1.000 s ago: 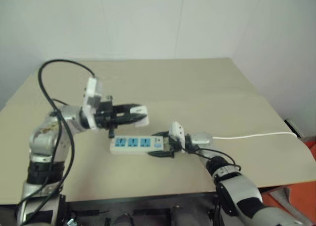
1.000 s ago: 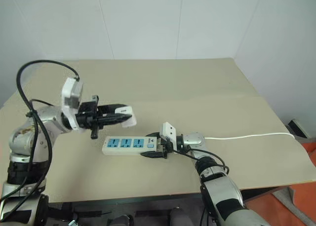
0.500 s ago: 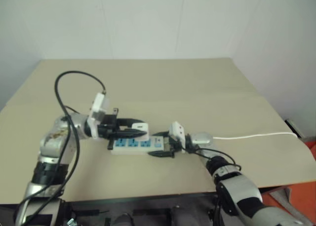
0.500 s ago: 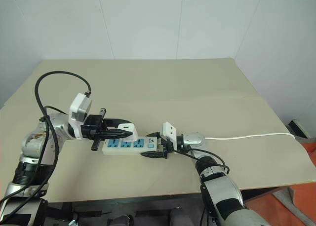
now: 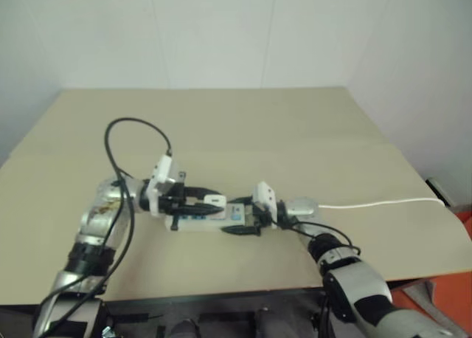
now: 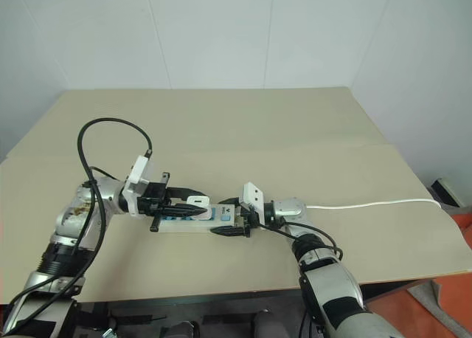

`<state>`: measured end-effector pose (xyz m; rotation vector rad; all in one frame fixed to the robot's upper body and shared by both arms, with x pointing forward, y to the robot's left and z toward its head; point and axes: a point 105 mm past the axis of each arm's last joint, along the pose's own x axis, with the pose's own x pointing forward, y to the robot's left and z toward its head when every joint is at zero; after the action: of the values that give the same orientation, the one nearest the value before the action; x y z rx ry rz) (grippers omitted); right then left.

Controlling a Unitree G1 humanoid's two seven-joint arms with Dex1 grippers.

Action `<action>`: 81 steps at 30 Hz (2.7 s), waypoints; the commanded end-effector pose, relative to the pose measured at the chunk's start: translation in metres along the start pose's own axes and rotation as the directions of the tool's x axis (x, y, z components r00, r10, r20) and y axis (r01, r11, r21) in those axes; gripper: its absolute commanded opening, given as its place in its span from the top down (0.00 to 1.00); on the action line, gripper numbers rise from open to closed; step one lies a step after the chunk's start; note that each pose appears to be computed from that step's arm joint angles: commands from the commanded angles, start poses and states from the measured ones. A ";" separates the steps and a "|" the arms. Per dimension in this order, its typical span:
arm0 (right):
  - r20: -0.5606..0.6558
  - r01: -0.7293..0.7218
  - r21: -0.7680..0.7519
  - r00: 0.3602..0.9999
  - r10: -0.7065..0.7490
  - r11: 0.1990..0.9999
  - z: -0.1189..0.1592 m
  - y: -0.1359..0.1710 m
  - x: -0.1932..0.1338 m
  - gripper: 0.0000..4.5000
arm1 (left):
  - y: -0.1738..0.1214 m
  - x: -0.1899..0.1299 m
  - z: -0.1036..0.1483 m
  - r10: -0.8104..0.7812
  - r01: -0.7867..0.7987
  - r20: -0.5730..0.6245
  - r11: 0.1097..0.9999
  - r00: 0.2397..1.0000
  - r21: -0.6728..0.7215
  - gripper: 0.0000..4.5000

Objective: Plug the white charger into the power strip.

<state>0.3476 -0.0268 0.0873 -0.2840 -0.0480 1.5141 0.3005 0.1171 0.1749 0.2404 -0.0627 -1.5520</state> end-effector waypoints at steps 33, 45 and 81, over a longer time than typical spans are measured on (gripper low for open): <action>0.001 -0.008 -0.005 1.000 0.008 1.000 -0.001 0.003 0.005 0.24 | 0.018 0.004 -0.011 0.013 -0.011 -0.032 0.999 0.999 0.034 0.78; 0.004 -0.005 -0.002 1.000 0.005 1.000 -0.001 0.004 0.005 0.24 | 0.018 0.007 -0.013 0.007 -0.007 -0.026 1.000 1.000 0.029 0.78; 0.005 -0.005 -0.001 1.000 0.005 1.000 -0.002 0.005 0.004 0.24 | 0.013 0.001 -0.033 0.014 -0.013 -0.043 1.000 0.999 0.016 0.78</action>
<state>0.3462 -0.0266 0.0874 -0.2900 -0.0637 1.5046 0.3207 0.1153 0.1478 0.2778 -0.0454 -1.5405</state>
